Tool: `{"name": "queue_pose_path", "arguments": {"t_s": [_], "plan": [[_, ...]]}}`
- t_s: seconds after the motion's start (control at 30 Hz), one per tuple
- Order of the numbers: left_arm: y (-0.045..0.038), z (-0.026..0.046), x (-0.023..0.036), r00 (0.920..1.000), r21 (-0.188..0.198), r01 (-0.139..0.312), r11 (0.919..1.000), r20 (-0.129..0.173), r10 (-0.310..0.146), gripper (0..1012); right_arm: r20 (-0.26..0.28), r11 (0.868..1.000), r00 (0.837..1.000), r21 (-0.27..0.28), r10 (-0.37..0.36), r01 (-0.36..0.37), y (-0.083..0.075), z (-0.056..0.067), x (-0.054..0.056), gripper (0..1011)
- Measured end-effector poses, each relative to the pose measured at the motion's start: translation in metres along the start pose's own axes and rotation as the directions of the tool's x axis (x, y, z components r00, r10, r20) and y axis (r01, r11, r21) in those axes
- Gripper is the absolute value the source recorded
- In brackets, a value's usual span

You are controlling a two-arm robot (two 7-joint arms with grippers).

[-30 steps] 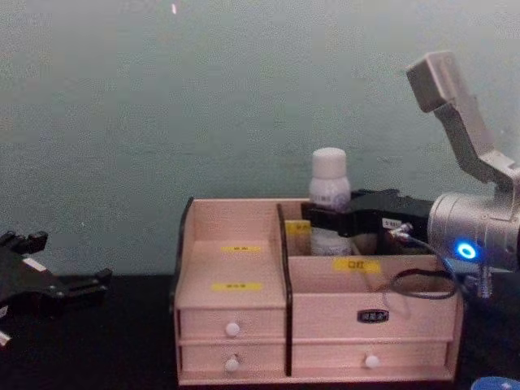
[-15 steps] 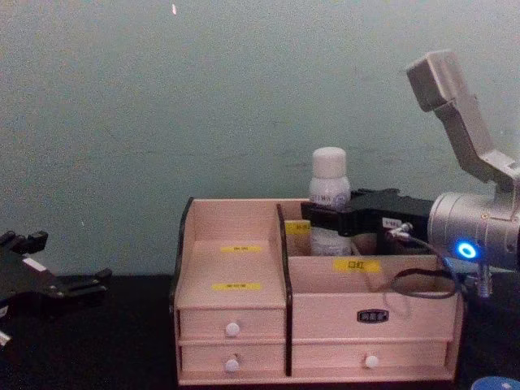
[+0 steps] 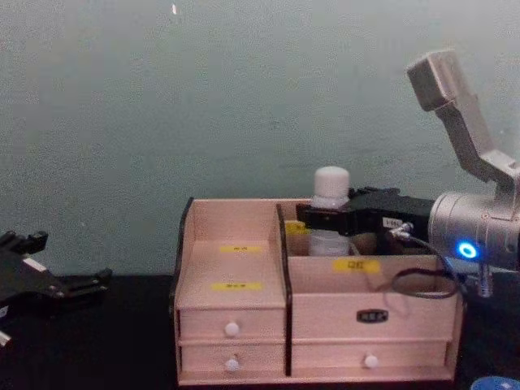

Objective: Pick up the facial cleanser and watermelon frost from the table and place them into the tiered storage box.

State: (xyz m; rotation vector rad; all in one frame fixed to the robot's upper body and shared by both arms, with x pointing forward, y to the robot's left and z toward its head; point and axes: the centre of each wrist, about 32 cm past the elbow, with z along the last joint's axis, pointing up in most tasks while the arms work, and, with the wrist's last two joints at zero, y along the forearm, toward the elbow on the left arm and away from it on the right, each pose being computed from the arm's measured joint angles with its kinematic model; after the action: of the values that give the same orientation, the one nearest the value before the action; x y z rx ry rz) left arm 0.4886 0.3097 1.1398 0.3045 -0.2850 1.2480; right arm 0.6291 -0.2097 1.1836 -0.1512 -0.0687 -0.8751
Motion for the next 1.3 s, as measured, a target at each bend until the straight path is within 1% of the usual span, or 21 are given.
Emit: {"name": "queue_pose_path", "arguments": {"t_s": [0.17,0.63,0.87,1.03,1.07,1.13,1.17,1.2,1.27,1.3], "plan": [[0.0,0.0,0.0,1.0,0.0,0.0,1.0,0.0,0.0,1001,0.0,1.0,1.0,0.0,0.0,0.0,0.0,0.0,0.0,1002],[0.0,0.0,0.0,1.0,0.0,0.0,1.0,0.0,0.0,1001,0.001,1.0,1.0,0.001,0.0,0.0,0.0,0.0,0.0,1000],[0.0,0.0,0.0,1.0,0.0,0.0,1.0,0.0,0.0,1001,0.013,1.0,1.0,0.013,-0.012,0.012,-0.008,0.004,-0.001,1000],[0.0,0.0,0.0,1.0,0.0,0.0,1.0,0.0,0.0,1001,0.019,0.999,1.0,0.027,-0.025,0.024,-0.022,0.01,-0.003,1000],[0.0,0.0,0.0,1.0,0.0,0.0,1.0,0.0,0.0,1001,0.021,0.999,0.999,0.03,-0.028,0.028,-0.027,0.011,-0.003,1000],[0.0,0.0,0.0,1.0,0.0,0.0,1.0,0.0,0.0,1001,0.023,0.999,0.999,0.033,-0.031,0.03,-0.032,0.012,-0.004,1000],[0.0,0.0,0.0,1.0,0.0,0.0,1.0,0.0,0.0,1001,0.028,0.999,0.999,0.037,-0.033,0.032,-0.039,0.014,-0.005,1000],[0.0,0.0,0.0,1.0,0.0,0.0,1.0,0.0,0.0,1001,0.028,0.999,0.999,0.037,-0.033,0.032,-0.039,0.014,-0.005,1000],[0.0,0.0,0.0,1.0,0.0,0.0,1.0,0.0,0.0,1001,0.033,0.999,0.999,0.041,-0.033,0.032,-0.048,0.015,-0.006,1000],[0.0,0.0,0.0,1.0,0.0,0.0,1.0,0.0,0.0,1001,0.037,0.999,0.999,0.044,-0.033,0.031,-0.056,0.016,-0.006,1000]]}}
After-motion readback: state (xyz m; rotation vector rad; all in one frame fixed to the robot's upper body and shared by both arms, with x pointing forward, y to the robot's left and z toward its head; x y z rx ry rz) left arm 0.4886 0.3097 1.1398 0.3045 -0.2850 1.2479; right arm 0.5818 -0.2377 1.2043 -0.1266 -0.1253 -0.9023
